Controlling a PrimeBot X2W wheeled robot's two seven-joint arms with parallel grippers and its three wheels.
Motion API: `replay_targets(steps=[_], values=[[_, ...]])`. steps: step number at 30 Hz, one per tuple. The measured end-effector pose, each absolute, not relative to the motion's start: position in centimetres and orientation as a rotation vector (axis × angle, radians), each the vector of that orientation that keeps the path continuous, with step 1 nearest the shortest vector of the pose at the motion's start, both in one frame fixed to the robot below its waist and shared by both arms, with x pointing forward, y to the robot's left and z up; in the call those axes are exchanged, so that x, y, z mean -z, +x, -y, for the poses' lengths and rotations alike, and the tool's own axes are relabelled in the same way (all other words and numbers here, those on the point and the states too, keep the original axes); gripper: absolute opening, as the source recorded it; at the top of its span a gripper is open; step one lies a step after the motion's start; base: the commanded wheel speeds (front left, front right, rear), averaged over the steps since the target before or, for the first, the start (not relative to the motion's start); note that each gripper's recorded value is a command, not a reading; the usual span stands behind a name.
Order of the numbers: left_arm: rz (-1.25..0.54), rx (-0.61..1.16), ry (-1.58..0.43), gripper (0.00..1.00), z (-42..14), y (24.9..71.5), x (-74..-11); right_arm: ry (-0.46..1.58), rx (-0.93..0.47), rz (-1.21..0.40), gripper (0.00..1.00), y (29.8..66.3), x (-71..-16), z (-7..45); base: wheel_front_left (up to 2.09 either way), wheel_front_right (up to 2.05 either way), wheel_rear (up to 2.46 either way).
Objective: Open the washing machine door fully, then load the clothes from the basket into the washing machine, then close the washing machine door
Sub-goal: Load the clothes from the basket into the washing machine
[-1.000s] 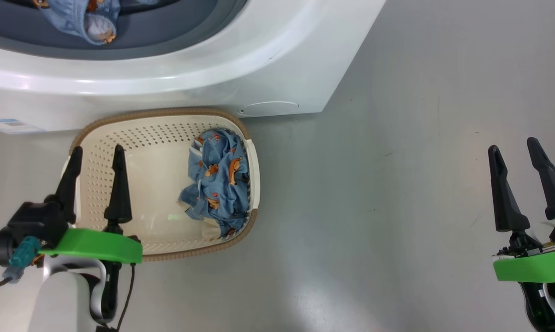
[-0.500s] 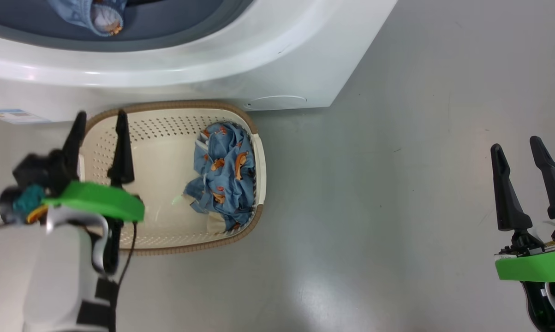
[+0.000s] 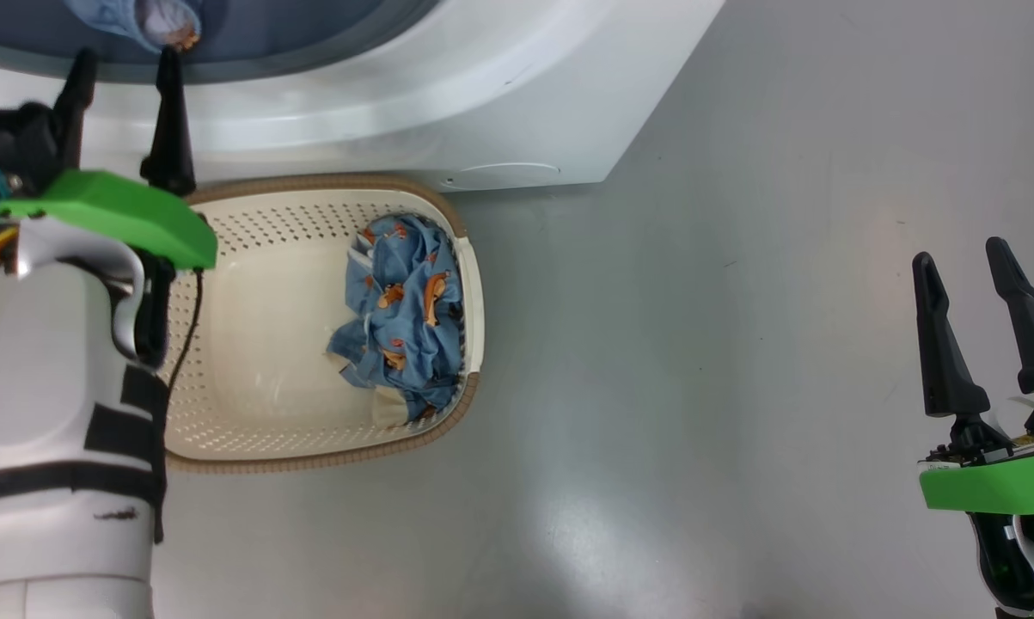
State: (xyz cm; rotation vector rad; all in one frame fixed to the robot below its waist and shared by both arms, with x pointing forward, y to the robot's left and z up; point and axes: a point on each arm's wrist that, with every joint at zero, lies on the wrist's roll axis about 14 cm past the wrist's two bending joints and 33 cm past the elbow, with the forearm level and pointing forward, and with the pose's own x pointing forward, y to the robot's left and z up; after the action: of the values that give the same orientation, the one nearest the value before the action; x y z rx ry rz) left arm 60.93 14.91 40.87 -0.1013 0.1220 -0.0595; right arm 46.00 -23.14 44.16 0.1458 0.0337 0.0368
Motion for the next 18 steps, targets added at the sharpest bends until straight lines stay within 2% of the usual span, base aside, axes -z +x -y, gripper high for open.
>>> replay_targets(steps=[18], values=[[-0.203, 0.073, -0.011, 1.0, -14.2, 64.3, -39.2, 0.147, -0.026, -0.029, 1.0, 46.2, -44.2, 23.3, 0.0, 0.0, 0.0]])
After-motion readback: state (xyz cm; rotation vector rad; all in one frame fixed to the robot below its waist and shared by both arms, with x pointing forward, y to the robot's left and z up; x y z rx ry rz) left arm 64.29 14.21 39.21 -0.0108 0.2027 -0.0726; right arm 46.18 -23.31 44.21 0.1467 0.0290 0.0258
